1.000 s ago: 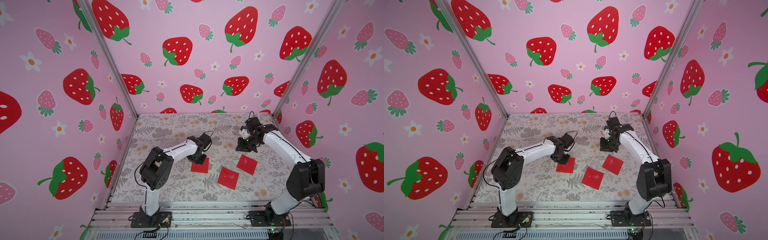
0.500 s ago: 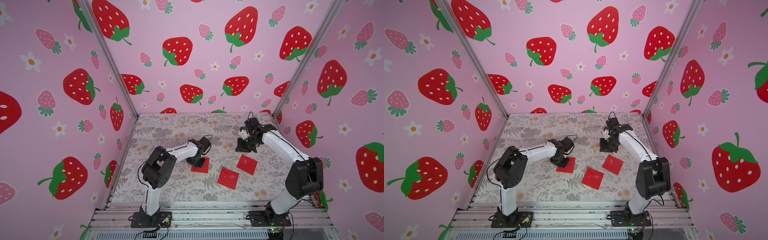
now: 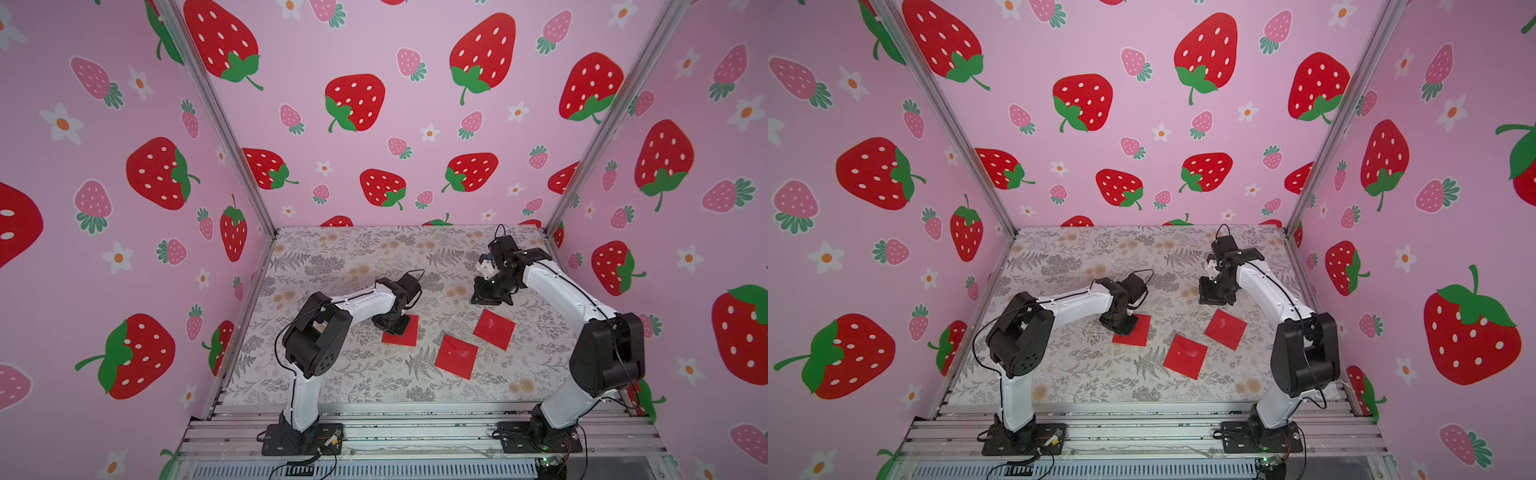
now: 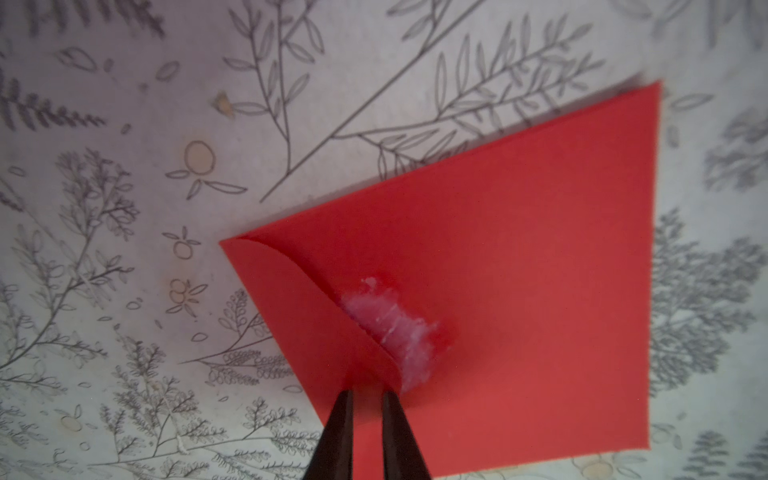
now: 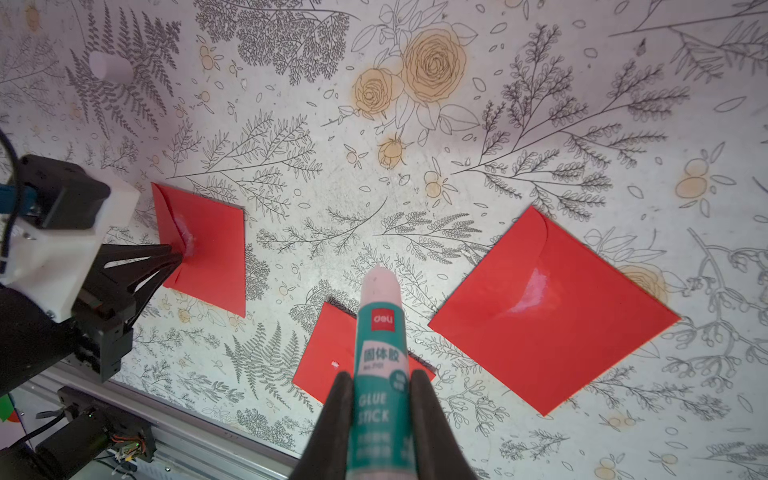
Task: Seal the envelope with a glue stick
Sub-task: Seal the envelope at the center of the board.
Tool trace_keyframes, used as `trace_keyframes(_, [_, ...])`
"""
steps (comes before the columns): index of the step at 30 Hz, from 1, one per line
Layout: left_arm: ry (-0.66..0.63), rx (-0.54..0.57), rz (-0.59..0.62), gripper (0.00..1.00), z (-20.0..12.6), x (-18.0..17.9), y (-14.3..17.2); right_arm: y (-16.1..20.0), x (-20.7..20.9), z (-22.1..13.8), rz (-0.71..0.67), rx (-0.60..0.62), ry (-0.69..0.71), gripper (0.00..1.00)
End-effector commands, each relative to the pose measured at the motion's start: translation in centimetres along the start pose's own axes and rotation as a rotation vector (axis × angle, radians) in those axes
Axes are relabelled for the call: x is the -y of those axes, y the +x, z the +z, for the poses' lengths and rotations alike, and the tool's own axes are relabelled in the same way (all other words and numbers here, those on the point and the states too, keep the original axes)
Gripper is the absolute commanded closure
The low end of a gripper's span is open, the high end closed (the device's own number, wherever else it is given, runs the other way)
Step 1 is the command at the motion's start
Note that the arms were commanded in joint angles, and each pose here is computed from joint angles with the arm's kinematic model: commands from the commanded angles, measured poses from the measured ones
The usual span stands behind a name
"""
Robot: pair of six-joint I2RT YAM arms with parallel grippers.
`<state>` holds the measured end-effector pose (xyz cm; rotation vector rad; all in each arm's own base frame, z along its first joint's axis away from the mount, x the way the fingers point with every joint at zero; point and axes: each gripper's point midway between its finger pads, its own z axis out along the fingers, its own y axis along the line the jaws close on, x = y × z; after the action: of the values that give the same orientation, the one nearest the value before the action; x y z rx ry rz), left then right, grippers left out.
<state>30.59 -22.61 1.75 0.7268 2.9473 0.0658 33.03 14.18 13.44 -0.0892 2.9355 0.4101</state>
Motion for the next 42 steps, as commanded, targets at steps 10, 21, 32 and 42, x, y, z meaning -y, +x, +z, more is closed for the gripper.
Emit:
trace_keyframes(10, [0.099,0.038,-0.042,0.84,-1.1,0.3,-1.8,-0.3,-0.3,0.1,-0.009,-0.015,-0.005,1.00])
trace_keyframes(21, [0.067,-0.058,-0.038,0.86,2.3,0.0,0.4,-0.2,-0.2,0.5,-0.010,-0.030,-0.002,1.00])
trace_keyframes(32, [0.094,0.035,-0.047,0.85,-0.5,-0.1,-1.4,-0.4,-0.3,0.3,-0.008,-0.029,-0.003,1.00])
trace_keyframes(42, [0.111,0.090,-0.060,0.84,-1.9,-0.6,-3.4,-0.3,-0.2,0.1,-0.007,-0.022,0.003,1.00])
